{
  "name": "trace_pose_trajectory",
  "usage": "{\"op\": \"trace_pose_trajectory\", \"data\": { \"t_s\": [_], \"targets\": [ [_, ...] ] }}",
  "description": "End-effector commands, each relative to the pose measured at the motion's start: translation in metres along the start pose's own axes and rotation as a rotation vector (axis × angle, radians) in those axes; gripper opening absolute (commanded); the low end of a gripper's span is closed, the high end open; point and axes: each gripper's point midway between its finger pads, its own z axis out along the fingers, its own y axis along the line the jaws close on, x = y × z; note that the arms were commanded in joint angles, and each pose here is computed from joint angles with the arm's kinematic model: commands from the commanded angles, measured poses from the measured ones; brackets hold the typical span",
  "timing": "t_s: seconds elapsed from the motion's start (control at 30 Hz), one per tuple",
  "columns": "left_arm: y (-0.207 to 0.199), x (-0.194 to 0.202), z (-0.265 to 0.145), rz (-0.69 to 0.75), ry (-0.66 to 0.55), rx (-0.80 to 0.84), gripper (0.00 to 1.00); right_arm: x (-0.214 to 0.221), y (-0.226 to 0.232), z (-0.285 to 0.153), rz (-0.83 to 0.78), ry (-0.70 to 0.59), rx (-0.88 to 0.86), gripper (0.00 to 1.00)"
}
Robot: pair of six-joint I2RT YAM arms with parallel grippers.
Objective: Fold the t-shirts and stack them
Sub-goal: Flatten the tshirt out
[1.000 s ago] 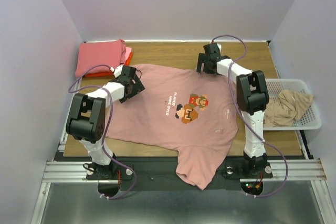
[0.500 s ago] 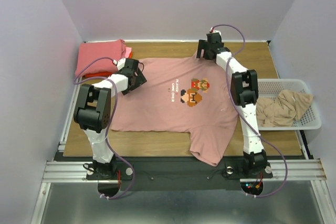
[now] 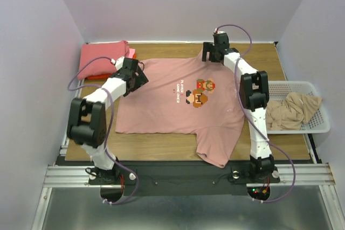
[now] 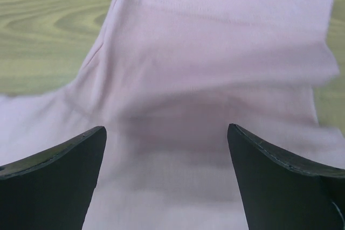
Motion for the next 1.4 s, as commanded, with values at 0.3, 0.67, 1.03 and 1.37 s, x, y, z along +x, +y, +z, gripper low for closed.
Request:
{"op": "trace_pose_trajectory", "data": {
  "t_s": [0.3, 0.67, 1.03, 1.37],
  "targets": [
    [0.142, 0.073, -0.088, -0.229, 0.015, -0.279, 0.98, -0.018, 0.034, -0.218, 0.065, -0.118, -0.094, 1.00],
    [0.179, 0.121, -0.076, -0.343, 0.091, -0.369, 0.97, 0.080, 0.018, -0.287, 0.175, -0.065, -0.096, 1.00],
    [0.179, 0.125, -0.077, -0.357, 0.088, -0.343, 0.15, 0.132, 0.020, -0.306, 0.244, 0.017, -0.153, 1.00],
    [0.176, 0.115, -0.082, -0.368, 0.038, -0.305, 0.00, 0.241, 0.050, -0.362, -0.014, 0.270, -0.090, 1.00]
  ]
}}
